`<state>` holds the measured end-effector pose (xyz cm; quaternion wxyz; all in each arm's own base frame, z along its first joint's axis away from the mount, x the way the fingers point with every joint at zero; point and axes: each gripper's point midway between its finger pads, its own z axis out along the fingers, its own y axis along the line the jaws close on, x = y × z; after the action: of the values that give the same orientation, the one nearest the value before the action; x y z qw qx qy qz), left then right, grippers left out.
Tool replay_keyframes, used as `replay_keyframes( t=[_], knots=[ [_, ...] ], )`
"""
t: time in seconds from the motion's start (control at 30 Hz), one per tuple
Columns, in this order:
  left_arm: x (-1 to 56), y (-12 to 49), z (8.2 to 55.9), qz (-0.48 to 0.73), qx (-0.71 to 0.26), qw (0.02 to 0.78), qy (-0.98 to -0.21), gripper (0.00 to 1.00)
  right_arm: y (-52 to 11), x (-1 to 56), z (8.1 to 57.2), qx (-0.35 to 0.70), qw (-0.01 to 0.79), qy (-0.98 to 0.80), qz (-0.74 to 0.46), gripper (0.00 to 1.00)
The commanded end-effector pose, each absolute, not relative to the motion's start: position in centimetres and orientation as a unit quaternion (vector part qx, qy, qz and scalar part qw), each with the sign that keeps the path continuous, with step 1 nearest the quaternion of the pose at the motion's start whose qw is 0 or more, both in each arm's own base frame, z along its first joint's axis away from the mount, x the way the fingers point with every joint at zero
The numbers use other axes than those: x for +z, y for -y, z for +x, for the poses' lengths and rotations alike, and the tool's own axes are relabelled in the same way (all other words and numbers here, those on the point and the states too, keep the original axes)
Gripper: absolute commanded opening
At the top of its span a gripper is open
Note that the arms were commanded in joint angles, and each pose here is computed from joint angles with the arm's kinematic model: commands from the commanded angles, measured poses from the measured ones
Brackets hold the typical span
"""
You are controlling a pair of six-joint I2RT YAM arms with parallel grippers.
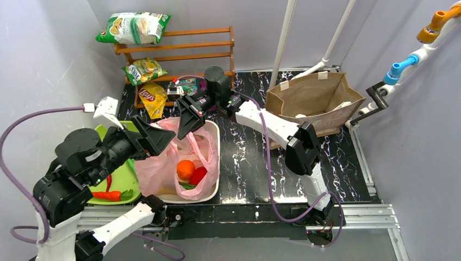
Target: Place the food into the grocery bag and tie it
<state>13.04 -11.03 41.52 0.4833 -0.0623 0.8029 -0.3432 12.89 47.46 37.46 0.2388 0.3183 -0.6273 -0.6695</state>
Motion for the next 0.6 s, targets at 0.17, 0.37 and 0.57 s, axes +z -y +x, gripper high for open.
replay_keyframes(
  t=[0.17, 0.37, 0.57],
  knots=[
    [42.9, 6.8, 9.9, -0.029, -0.288, 0.516, -0.806, 0.88, -45.2, 42.6, 10.5, -0.689, 0.19, 0.582, 0.386, 0.01],
    [42.6, 6.5, 8.2, 0.048, -0.286, 0.541, -0.79, 0.6, -44.7, 43.8, 9.9, -0.695, 0.185, 0.578, 0.387, 0.01],
    [40.2, 10.3, 7.7, 0.177, -0.322, 0.514, -0.775, 0.45, -43.8, 43.7, 9.2, -0.693, 0.195, 0.581, 0.38, 0.01]
  ],
)
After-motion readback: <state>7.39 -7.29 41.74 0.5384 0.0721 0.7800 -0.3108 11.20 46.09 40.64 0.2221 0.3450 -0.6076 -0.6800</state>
